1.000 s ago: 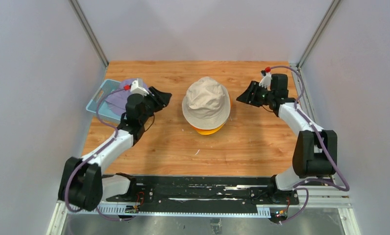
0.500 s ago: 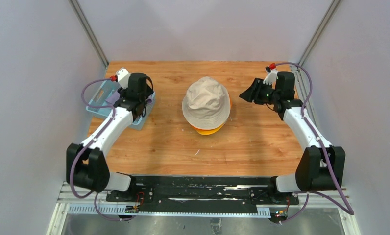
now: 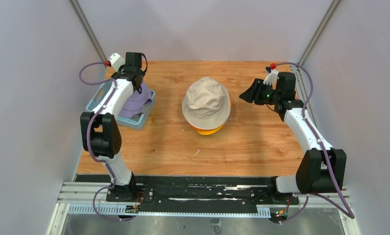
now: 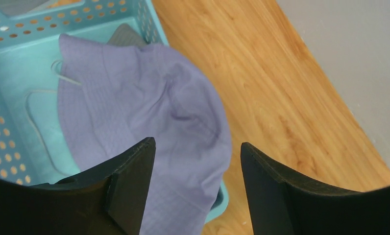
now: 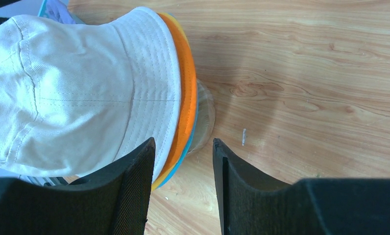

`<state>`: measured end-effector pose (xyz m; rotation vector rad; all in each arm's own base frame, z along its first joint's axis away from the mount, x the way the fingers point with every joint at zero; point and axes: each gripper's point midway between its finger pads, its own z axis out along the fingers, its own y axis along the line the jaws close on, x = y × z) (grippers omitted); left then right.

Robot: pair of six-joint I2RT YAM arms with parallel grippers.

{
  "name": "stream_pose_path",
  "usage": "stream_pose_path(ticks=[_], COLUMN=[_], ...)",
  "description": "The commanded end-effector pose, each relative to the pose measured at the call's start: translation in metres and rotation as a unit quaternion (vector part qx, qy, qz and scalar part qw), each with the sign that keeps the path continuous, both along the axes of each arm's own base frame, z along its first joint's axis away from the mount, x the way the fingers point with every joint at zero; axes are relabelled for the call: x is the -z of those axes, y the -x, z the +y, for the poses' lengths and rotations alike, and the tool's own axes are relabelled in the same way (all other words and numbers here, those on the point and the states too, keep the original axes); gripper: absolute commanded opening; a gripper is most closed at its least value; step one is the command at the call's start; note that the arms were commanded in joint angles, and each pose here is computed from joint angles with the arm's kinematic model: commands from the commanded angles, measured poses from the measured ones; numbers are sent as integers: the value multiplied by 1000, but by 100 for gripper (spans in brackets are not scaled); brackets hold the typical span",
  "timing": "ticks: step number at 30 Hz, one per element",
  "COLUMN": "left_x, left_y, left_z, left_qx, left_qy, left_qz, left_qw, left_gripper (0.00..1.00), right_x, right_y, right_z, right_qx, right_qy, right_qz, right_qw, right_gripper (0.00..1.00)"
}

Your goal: Stack the hats

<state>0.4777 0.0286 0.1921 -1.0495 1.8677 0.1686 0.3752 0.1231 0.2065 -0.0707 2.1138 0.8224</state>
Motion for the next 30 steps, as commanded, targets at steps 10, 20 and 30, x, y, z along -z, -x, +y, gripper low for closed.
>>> stream_pose_path(ticks=[10, 20, 30], left_x=[50, 62, 72], left_y=[-46, -55, -63], left_z=[33, 40, 37], left_qx=[-24, -26, -12], left_qy=[9, 9, 10], left_qz=[62, 65, 71], left_qw=[998, 997, 997], left_gripper=[69, 69, 64], right_x=[-1, 2, 2], right_y=[5, 4, 4], right_z=[-2, 1, 1], right_qx=[-6, -12, -13], right_qy=[-3, -9, -11], right_qz=[-7, -4, -4], right_qw=[1000, 1000, 1000], right_gripper=[47, 47, 47])
